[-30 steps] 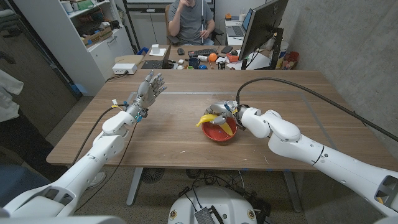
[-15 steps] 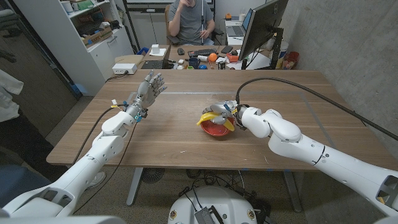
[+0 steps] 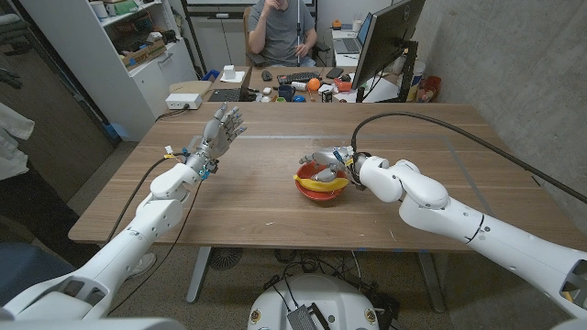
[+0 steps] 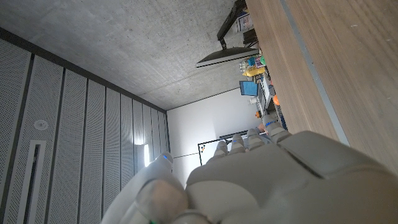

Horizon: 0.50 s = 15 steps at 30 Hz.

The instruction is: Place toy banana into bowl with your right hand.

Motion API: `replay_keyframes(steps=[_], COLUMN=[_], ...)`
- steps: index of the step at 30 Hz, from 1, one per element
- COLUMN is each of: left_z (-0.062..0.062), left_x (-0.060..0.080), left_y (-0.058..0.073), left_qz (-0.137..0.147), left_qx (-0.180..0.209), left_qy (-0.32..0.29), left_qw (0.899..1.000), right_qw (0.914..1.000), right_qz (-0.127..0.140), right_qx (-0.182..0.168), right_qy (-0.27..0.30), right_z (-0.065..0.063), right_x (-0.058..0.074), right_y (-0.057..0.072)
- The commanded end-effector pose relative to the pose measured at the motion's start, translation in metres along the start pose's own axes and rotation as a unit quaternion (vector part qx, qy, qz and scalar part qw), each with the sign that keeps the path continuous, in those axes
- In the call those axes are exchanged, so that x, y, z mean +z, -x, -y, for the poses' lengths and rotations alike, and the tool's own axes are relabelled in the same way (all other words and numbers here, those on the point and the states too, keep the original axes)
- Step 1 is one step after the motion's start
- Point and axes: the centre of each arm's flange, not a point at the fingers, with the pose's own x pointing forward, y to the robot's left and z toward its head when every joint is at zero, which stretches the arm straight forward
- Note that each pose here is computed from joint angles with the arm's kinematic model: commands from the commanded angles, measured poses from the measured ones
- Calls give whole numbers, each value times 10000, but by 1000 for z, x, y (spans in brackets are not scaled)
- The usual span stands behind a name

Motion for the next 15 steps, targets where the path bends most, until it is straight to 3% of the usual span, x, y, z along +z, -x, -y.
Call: replay_keyframes(steps=[1, 15], left_z=[1, 1], left_x=[0, 0], left_y=[0, 1], left_qz=[-14, 0], left_qx=[-7, 1], left_qy=[-3, -17], left_qw=[10000, 10000], right_qw=[9996, 9989], right_qz=[75, 92], right_qx=[-265, -456], right_qy=[-59, 78], right_z=[8, 24], right_x=[-1, -1], right_y=[5, 7])
